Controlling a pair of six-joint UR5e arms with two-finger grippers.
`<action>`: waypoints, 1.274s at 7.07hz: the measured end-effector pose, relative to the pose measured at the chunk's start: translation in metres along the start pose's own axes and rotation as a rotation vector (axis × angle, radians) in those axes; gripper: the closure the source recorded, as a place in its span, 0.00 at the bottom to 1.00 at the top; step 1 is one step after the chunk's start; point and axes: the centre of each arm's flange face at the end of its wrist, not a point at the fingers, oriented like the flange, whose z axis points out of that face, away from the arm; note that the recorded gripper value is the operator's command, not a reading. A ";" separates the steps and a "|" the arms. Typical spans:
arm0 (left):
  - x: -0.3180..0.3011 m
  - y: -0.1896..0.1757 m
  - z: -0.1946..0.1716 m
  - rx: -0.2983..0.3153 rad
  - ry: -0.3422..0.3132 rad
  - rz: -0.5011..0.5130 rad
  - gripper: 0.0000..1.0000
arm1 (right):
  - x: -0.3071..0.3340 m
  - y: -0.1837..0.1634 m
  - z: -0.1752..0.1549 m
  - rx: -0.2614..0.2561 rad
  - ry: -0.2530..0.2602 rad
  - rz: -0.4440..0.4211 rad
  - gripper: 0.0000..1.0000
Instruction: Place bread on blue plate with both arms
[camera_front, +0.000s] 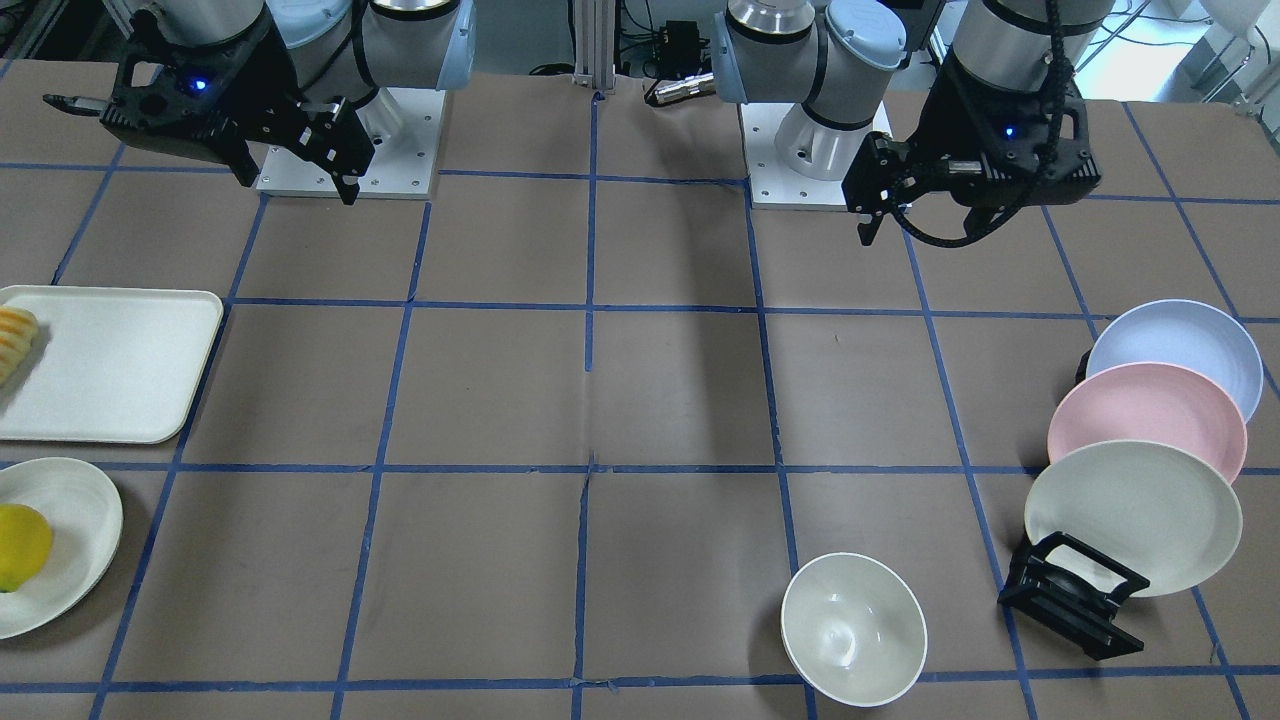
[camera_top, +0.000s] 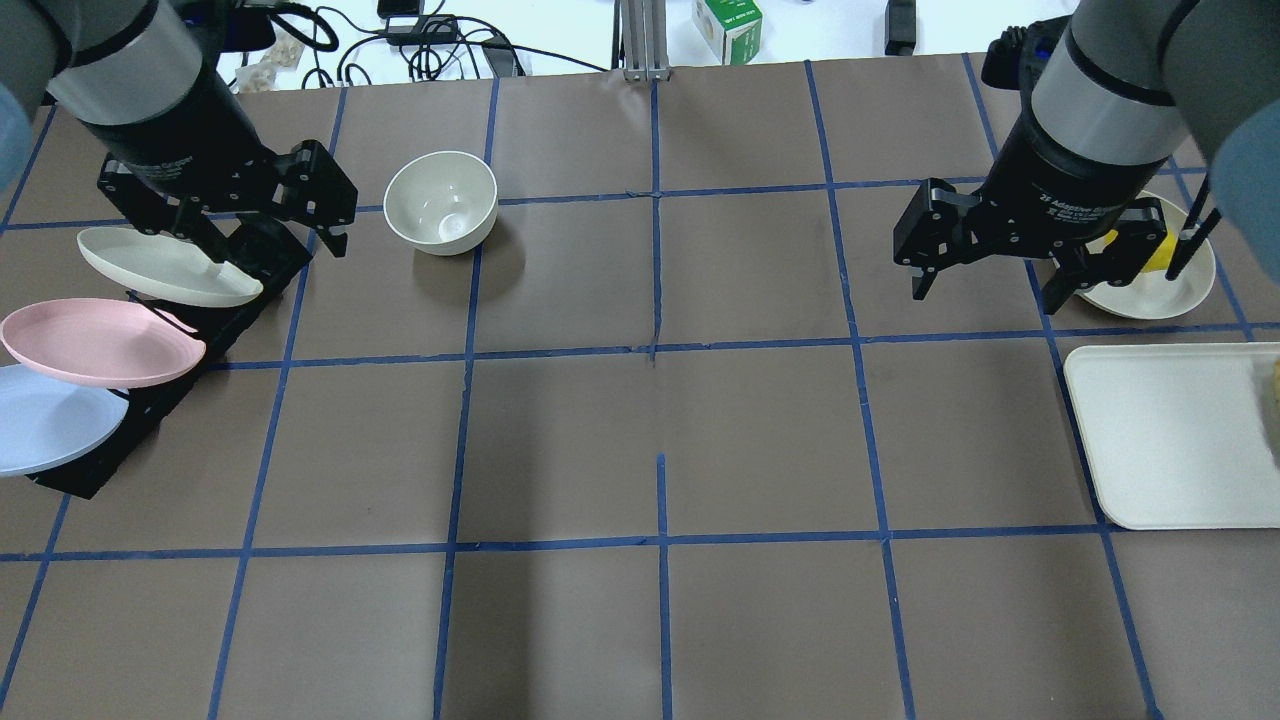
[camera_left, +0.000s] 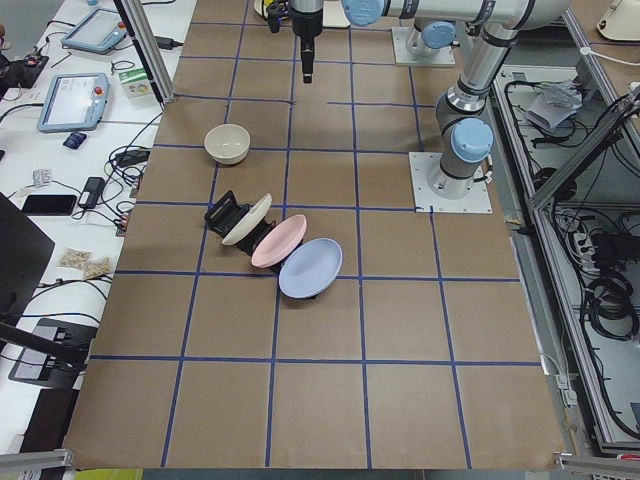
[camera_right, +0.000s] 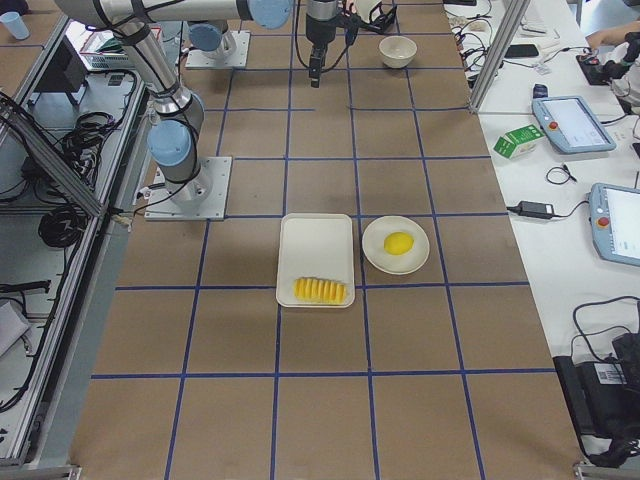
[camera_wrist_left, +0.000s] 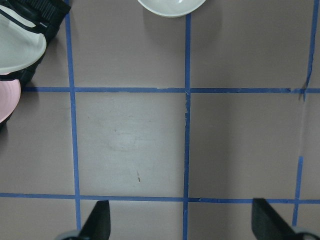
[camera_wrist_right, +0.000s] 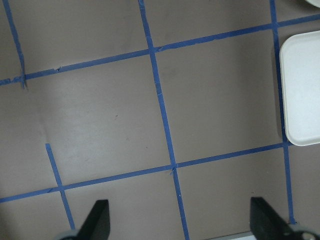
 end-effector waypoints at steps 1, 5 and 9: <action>-0.024 0.000 -0.003 0.004 -0.101 -0.034 0.00 | 0.001 0.000 0.000 0.001 0.002 0.001 0.00; -0.141 -0.006 -0.003 -0.029 -0.315 -0.284 0.00 | 0.020 -0.011 -0.001 0.014 0.030 0.041 0.00; -0.321 0.005 0.042 -0.098 -0.298 -0.625 0.00 | 0.124 -0.052 0.006 0.011 0.041 0.072 0.00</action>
